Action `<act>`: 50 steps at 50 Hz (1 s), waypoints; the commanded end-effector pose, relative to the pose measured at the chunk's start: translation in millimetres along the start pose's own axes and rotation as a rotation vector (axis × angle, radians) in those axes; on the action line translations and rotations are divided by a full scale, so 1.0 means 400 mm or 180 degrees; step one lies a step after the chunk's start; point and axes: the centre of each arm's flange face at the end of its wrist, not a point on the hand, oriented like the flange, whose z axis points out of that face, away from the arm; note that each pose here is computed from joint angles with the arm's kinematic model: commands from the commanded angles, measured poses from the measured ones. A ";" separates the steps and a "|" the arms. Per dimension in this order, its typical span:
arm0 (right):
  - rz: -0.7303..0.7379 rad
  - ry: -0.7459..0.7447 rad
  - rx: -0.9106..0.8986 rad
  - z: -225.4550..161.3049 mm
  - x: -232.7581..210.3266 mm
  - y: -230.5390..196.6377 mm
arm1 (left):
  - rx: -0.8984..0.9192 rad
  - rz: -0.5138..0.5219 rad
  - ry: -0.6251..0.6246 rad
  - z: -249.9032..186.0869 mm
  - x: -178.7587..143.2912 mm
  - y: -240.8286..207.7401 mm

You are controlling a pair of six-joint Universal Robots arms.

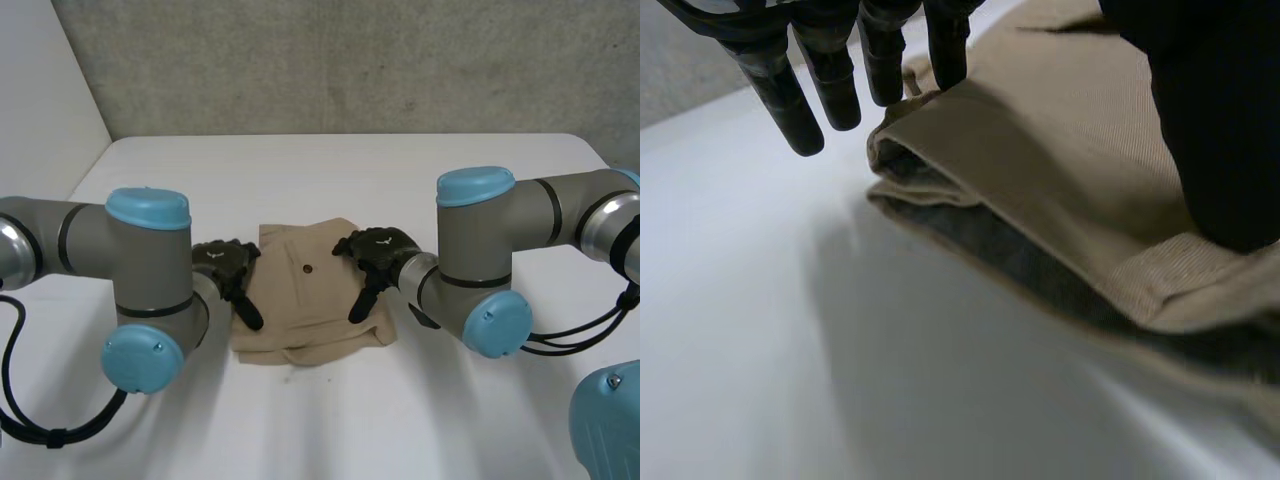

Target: Fold the shorts.

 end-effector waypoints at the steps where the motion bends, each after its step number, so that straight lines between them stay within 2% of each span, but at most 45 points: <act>1: -0.0190 0.0166 0.0184 -0.056 0.015 -0.073 | 0.0148 0.0078 0.0024 -0.024 -0.003 -0.043; 9: -0.0151 0.0491 0.1214 -0.191 0.040 -0.273 | 0.0970 -0.0009 0.0180 -0.148 -0.031 -0.242; 10: -0.0111 0.0721 0.1453 -0.226 0.058 -0.309 | 0.1201 -0.0034 0.0156 -0.185 -0.052 -0.297; 13: -0.0029 0.1226 0.1794 -0.288 0.100 -0.362 | 0.1470 -0.0110 -0.0003 -0.236 -0.105 -0.365; 14: 0.0024 0.1562 0.1945 -0.331 0.134 -0.387 | 0.1555 -0.0159 -0.0140 -0.260 -0.144 -0.392; 18: -0.0045 0.2082 0.1895 -0.399 0.206 -0.398 | 0.1607 -0.0294 -0.0354 -0.314 -0.212 -0.432; 22: -0.0071 0.1998 0.1545 -0.409 0.231 -0.367 | 0.1495 -0.0429 -0.0425 -0.355 -0.249 -0.438; 26: 0.0048 0.1754 0.1373 -0.428 0.231 -0.359 | 0.1454 -0.0458 -0.0317 -0.375 -0.244 -0.438; 33: 0.0123 0.1429 0.1412 -0.441 0.220 -0.365 | 0.1432 -0.0485 -0.0207 -0.378 -0.232 -0.430; 47: 0.0051 0.1352 0.1359 -0.442 0.209 -0.351 | 0.1365 -0.0470 -0.0184 -0.364 -0.224 -0.403; 50: -0.0072 0.1150 0.1313 -0.430 0.186 -0.343 | 0.1427 -0.0462 -0.0196 -0.363 -0.225 -0.403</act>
